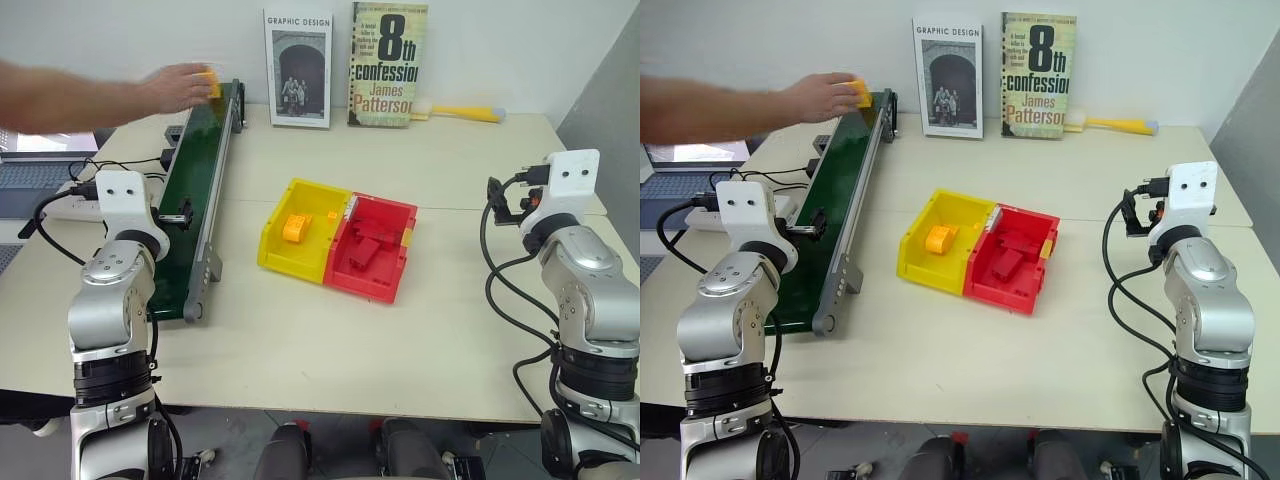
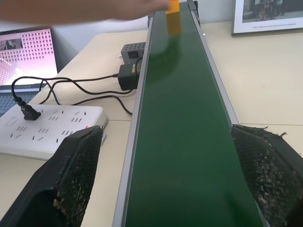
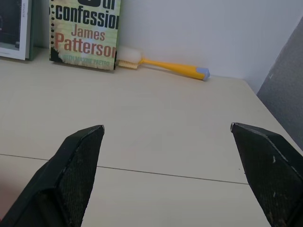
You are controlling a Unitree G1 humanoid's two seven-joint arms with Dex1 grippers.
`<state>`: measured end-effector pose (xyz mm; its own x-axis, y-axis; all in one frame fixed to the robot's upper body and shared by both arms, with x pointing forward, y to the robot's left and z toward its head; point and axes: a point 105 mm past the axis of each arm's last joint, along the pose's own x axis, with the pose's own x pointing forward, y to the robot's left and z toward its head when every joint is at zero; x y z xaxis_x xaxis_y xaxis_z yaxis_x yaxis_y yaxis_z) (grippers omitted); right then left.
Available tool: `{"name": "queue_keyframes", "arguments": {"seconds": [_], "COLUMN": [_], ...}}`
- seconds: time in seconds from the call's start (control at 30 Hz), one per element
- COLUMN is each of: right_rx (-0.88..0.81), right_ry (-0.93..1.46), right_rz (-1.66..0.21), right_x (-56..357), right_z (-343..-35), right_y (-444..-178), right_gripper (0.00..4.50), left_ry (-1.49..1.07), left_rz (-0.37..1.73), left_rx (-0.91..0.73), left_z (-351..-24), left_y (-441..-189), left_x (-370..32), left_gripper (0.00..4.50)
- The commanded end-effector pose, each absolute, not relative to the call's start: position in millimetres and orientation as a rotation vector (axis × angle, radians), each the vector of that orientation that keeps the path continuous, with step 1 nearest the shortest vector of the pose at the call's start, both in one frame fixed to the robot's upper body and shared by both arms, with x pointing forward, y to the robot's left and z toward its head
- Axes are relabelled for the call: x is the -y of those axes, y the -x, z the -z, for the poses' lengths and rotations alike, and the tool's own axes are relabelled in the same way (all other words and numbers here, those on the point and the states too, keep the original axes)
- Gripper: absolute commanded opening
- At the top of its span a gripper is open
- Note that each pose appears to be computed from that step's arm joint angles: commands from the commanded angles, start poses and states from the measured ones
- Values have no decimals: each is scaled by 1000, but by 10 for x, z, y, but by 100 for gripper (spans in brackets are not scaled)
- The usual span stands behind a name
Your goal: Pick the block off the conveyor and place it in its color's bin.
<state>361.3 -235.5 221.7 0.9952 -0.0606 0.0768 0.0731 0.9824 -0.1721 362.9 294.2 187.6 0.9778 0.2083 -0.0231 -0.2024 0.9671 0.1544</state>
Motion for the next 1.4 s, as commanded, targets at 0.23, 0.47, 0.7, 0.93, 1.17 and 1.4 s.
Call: {"name": "queue_keyframes", "arguments": {"seconds": [0.23, 0.47, 0.7, 0.93, 1.17, 1.4], "right_rx": [143, 149, 228, 250, 150, 149], "right_ry": [214, 250, 225, 215, 235, 219], "right_rz": [65, -13, -216, -670, -1111, -1156], "right_x": [2384, 2281, 2004, 1400, 907, 799], "right_z": [-2436, -2464, -2699, -2889, -2801, -2842], "right_y": [-3588, -3614, -3669, -3532, -3093, -2991], "right_gripper": [450, 450, 450, 450, 450, 450], "left_ry": [-167, -112, -100, -66, -68, -51], "left_rz": [-223, -262, -268, -250, -248, -257], "left_rx": [59, 79, 104, 93, 72, 50], "left_z": [-2104, -2056, -2123, -2108, -2091, -2020], "left_y": [-3627, -3587, -3658, -3810, -3931, -4002], "left_x": [-2917, -2946, -2985, -2975, -2974, -2982], "left_gripper": [447, 447, 447, 447, 447, 447]}}
